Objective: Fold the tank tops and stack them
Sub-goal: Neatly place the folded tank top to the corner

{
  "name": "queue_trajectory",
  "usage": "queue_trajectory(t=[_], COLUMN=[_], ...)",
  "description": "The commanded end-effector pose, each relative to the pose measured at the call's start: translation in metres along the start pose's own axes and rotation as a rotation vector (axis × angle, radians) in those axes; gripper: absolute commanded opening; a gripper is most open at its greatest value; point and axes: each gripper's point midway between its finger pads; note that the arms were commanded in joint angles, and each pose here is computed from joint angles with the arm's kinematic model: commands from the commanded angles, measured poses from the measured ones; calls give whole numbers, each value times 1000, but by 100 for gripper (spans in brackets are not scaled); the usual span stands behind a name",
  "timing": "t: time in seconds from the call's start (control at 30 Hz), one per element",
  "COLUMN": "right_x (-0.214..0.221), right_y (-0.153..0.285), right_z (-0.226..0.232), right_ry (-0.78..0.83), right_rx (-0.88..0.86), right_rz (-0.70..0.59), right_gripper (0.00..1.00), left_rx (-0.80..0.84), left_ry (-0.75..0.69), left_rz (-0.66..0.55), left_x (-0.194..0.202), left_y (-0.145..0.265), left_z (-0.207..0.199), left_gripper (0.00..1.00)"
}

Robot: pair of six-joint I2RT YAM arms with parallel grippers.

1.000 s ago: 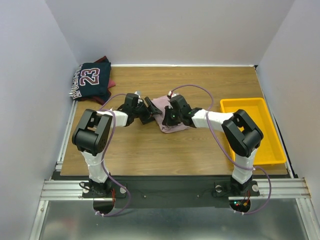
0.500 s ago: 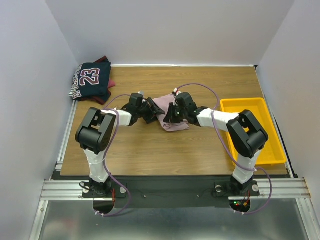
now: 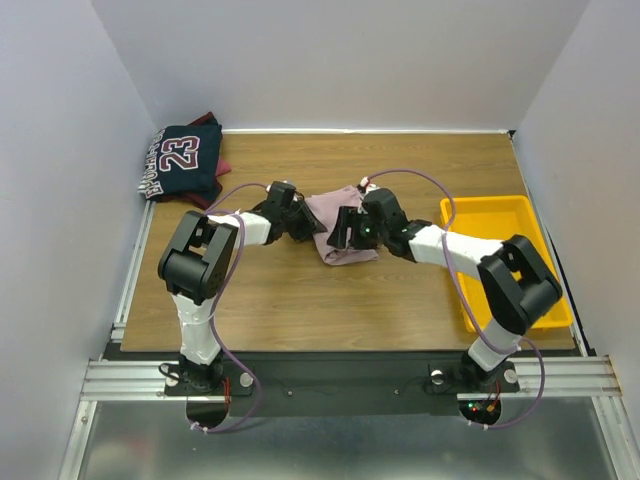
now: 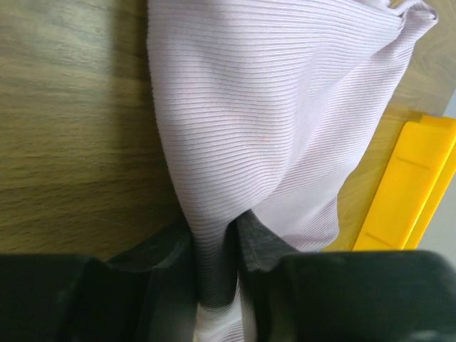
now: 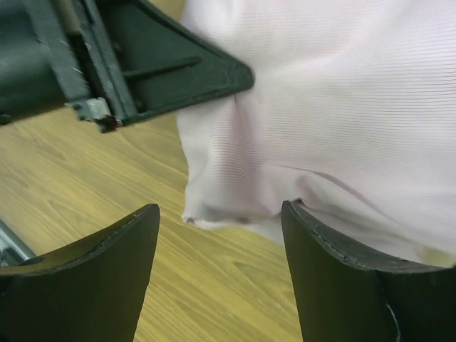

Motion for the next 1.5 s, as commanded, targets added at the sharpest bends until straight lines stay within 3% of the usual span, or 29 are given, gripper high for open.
queue_trajectory(t=[0.0,0.1,0.23,0.3,0.5,0.73,0.83,0.93,1.0,1.17,1.27,1.47], right_x=[-40,-51,-41,-38,-22,-9,-9,-17,-19,-25,-27,-29], right_y=[30,33,19,16,19,26,33,47,54,74,79,80], right_z=[6,-23,-57,-69,-105,-117,-100,-74,-60,-29,-26,-20], right_ry=[-4,-10,-17,-34,-55,-65,-62,-62,-67,-49,-38,-26], right_rx=[42,192,308,337,417,435,367,278,230,114,110,90], right_rz=[-179,-253,-216,-207,-175,-139,-124,-142,-147,-150,-164,-155], right_gripper=[74,72,62,60,41,27,30,45,49,49,49,49], left_rx=[-99,-109,-104,-103,-132,-181,-227,-313,-361,-493,-600,-757], left_ry=[-65,-87,-104,-112,-149,-198,-236,-315,-365,-414,-445,-475], left_rz=[21,28,36,35,23,24,11,-19,-70,-101,-179,-243], left_x=[5,5,4,2,-6,-16,-26,-51,-81,-130,-187,-266], left_y=[-2,-3,-4,-4,-2,-3,-3,1,6,16,38,79], left_z=[22,24,23,21,22,26,30,34,29,64,76,111], left_gripper=[36,36,31,29,25,24,14,0,0,0,0,0])
Point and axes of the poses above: each gripper's point midway between its finger pads, its own y axis back along the fingers, its own z axis along the line the jaws close on, x = y × z, and after that the axes turned 14 degrees about -y, right-handed
